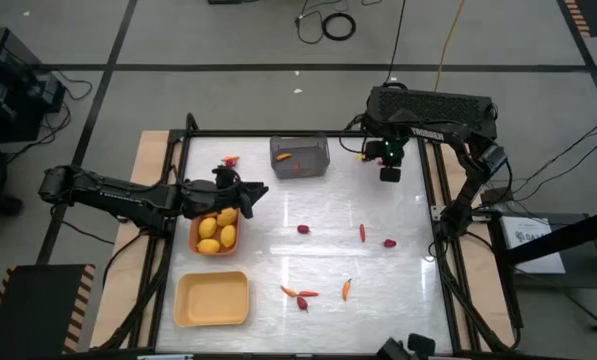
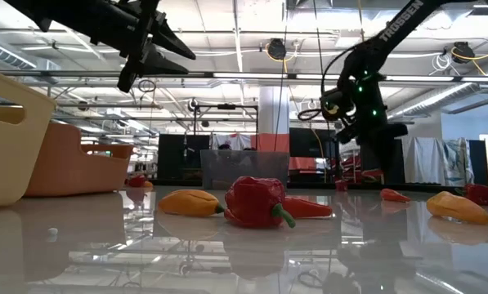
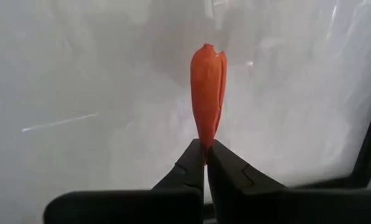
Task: Sort produce into baskets
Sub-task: Put the red bell pepper into the black bin
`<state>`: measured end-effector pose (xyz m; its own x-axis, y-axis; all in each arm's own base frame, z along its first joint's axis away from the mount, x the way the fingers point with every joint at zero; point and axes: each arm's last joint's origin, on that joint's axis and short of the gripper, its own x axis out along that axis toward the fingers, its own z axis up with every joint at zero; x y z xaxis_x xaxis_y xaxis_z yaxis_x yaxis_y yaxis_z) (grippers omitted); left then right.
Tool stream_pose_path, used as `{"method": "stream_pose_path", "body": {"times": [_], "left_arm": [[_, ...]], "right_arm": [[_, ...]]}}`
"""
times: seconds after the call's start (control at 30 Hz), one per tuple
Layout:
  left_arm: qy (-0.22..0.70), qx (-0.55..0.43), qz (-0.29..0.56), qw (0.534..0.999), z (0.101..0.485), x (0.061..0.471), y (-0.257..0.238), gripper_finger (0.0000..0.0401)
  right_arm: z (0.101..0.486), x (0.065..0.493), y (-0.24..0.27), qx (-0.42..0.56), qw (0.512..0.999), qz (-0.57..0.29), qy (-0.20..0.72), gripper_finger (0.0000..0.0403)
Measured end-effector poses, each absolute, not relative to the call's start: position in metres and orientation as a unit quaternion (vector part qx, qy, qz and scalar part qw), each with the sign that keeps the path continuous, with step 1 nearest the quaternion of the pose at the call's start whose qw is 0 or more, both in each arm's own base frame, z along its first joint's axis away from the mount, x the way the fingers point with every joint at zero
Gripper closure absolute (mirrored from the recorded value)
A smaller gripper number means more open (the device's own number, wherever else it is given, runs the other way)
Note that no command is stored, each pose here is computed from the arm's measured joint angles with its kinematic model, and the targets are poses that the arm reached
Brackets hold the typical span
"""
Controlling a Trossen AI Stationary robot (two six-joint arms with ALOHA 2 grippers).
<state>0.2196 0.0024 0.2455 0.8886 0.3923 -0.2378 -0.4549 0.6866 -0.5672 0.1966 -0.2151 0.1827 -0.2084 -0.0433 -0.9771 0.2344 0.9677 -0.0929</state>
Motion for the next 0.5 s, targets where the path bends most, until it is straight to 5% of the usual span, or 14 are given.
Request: {"method": "stream_pose_path", "body": {"times": [0.5], "left_arm": [[0.163, -0.27, 0.216, 0.924, 0.228, 0.214, 0.0, 0.0253]], "right_arm": [[0.24, 0.268, -0.173, 0.112, 0.745, -0.169, 0.635, 0.0401]]}}
